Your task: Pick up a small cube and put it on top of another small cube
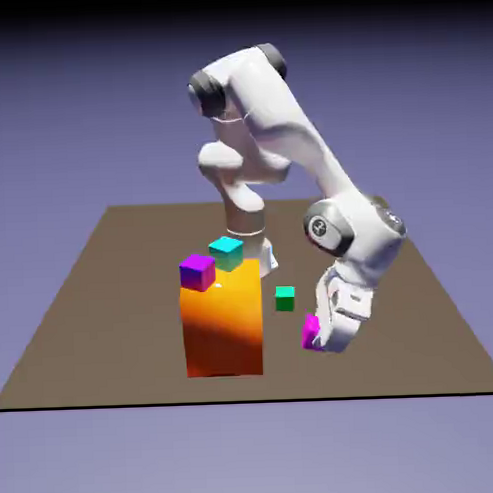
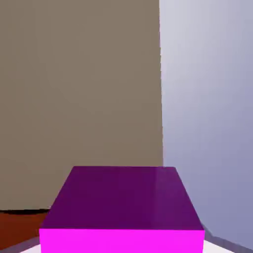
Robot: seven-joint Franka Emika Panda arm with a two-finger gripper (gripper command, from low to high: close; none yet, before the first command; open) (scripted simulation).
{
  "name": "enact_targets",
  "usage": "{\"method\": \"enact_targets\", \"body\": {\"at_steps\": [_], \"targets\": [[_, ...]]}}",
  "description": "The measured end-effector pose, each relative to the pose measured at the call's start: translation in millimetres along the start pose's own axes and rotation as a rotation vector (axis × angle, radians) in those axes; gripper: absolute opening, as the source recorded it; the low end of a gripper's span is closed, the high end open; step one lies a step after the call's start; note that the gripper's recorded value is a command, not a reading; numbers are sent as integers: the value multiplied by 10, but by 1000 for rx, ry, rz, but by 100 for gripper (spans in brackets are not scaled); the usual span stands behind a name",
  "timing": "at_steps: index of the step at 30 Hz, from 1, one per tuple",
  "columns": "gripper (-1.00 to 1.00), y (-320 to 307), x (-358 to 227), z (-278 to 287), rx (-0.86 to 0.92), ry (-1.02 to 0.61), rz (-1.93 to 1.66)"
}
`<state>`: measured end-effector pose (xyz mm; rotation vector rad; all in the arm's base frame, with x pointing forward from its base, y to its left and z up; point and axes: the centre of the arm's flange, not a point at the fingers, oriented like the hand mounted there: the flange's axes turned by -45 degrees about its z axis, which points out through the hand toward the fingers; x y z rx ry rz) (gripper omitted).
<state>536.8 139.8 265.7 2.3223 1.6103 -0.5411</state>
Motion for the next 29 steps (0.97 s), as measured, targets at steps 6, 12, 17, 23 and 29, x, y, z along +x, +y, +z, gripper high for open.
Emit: {"method": "enact_targets", "body": {"at_steps": [6, 12, 17, 23, 29], "targets": [[-100, 203, -919, -351, 146, 22, 541], [-100, 271, -1961, -589, 314, 86, 1023], [-100, 145, -2752, -832, 499, 187, 1371], [-100, 115, -3189, -389, 545, 175, 1488], [100, 13, -2959, 81, 543, 174, 1489]]}}
